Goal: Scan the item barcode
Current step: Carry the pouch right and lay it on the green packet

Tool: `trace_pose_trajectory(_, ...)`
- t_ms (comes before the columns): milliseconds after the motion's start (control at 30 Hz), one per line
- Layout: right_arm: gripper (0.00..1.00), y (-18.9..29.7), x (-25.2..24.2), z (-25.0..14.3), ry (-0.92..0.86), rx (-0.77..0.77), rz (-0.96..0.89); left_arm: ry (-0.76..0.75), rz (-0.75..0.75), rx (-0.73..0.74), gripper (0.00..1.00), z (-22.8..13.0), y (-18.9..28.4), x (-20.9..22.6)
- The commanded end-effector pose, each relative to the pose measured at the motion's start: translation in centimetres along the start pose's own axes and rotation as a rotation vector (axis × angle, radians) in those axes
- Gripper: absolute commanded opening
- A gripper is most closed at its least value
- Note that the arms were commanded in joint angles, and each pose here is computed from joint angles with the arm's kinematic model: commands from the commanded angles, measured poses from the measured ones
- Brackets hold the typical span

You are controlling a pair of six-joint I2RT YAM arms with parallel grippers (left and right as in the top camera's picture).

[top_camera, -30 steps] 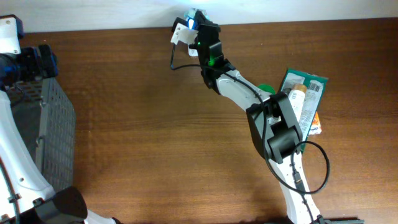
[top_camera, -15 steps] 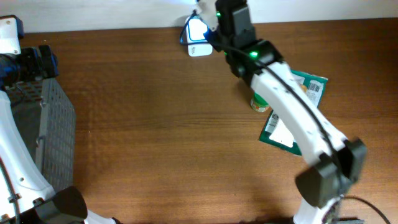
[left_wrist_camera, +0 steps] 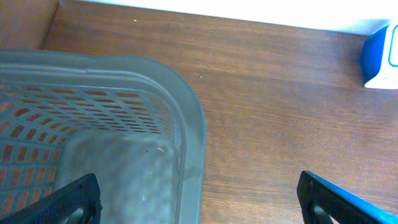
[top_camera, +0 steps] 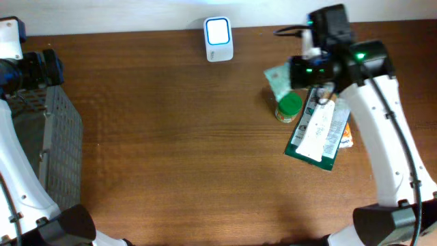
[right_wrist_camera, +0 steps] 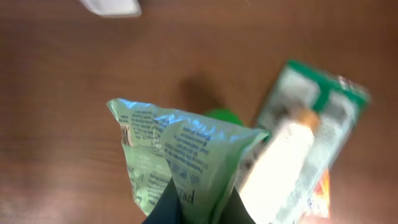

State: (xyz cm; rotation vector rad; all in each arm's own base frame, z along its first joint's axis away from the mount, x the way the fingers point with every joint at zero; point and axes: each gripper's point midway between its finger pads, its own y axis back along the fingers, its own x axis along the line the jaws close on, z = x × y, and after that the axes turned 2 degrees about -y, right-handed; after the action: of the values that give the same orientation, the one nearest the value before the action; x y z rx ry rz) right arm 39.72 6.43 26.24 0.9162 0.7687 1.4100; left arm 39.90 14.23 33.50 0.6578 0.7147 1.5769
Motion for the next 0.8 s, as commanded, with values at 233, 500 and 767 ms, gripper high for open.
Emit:
trace_pose_trajectory(233, 0.04, -6.6, -8.3, -6.8, -0.279, 0.307, -0.132, 0.012, -0.006, -0.004, 0.99, 0.0, 0.1, 0.0)
trace_pose_trajectory(500, 0.25, -10.3, -11.5, -10.0, -0.353, 0.356, -0.167, 0.012, -0.007, -0.004, 0.99, 0.0, 0.1, 0.0)
trace_pose_trajectory(767, 0.58, -10.5, -11.2, -7.8, -0.354, 0.275, -0.137, 0.012, -0.007, -0.004, 0.99, 0.0, 0.1, 0.0)
